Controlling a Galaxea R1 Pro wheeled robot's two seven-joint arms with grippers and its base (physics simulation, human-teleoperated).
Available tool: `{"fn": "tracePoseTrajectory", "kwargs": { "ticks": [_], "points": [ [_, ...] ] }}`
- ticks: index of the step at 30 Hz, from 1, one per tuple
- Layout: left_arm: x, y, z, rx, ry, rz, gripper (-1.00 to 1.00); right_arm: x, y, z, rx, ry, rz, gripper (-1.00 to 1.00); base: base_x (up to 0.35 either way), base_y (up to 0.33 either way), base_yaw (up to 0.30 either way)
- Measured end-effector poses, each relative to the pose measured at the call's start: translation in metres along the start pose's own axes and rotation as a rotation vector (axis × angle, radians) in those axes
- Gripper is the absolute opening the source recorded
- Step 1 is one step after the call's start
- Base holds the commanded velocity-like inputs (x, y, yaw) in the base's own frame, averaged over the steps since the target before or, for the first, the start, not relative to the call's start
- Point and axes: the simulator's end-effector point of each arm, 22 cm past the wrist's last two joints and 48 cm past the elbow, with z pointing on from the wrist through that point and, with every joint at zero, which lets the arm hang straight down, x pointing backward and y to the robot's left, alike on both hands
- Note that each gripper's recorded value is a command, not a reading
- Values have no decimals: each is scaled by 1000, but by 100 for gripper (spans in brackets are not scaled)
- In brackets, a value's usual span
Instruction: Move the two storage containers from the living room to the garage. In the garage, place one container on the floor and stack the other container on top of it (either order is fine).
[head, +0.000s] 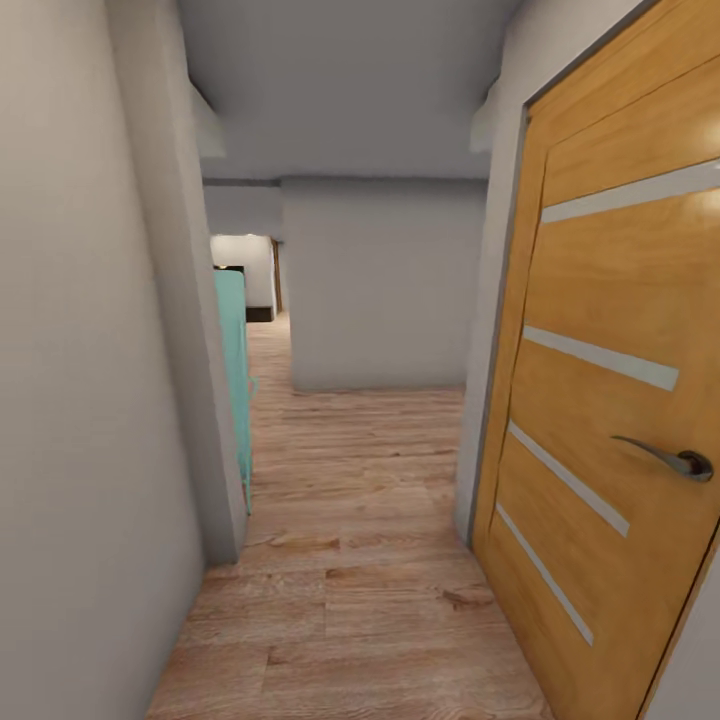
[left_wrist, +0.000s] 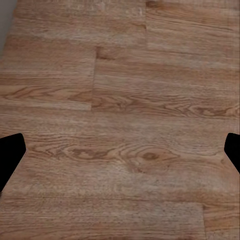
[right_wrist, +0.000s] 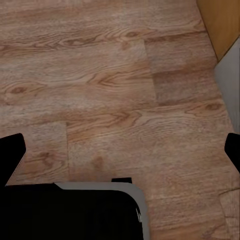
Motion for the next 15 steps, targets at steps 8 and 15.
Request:
{"fn": "tracePoseTrajectory", "kwargs": {
  "ticks": [8, 15],
  "points": [
    [0, 0, 0, 0, 0, 0, 100, 0, 0, 0, -1, 0, -1, 100, 326, 0, 137],
    [0, 0, 0, 0, 0, 0, 100, 0, 1, 0, -3, 0, -3, 100, 326, -37, 9]
  ]
}}
